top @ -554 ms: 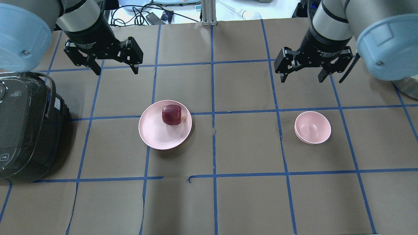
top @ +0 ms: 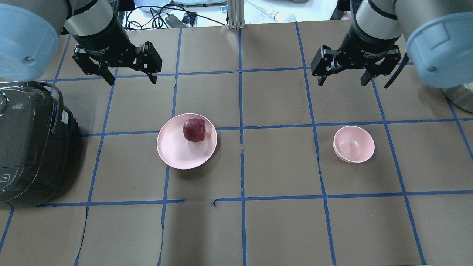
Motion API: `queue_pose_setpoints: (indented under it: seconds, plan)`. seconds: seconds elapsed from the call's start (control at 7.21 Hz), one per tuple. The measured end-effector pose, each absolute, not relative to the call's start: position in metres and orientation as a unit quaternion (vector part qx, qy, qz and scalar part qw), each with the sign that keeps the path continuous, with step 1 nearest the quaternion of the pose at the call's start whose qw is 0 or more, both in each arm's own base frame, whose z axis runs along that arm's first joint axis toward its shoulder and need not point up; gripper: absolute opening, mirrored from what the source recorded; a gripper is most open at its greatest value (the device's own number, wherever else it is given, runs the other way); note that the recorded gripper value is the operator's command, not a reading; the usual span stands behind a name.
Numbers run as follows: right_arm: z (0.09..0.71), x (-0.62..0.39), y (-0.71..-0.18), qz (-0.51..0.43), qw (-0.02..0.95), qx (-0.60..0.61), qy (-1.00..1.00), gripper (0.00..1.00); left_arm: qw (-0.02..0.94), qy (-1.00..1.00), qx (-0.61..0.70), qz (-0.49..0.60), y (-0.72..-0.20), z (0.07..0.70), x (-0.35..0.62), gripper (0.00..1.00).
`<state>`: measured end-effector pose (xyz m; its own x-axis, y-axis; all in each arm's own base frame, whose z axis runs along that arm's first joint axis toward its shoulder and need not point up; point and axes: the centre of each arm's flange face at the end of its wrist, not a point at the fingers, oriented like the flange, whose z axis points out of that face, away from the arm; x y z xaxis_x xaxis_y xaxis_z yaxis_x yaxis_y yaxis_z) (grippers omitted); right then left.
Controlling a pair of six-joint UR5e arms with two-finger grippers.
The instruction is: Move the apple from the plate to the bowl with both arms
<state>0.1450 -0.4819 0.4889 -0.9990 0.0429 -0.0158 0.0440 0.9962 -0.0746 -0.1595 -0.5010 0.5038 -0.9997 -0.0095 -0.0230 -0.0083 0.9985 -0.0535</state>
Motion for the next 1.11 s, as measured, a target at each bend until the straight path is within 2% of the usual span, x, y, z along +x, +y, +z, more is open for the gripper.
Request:
queue_pose_setpoints:
  seconds: [1.11]
  plan:
    - [0.4909,0.1450,-0.4809,-0.040,0.004,0.021,0.999,1.00,0.011,0.999,-0.004,-0.030,-0.5009,0.5106,-0.1597,1.00]
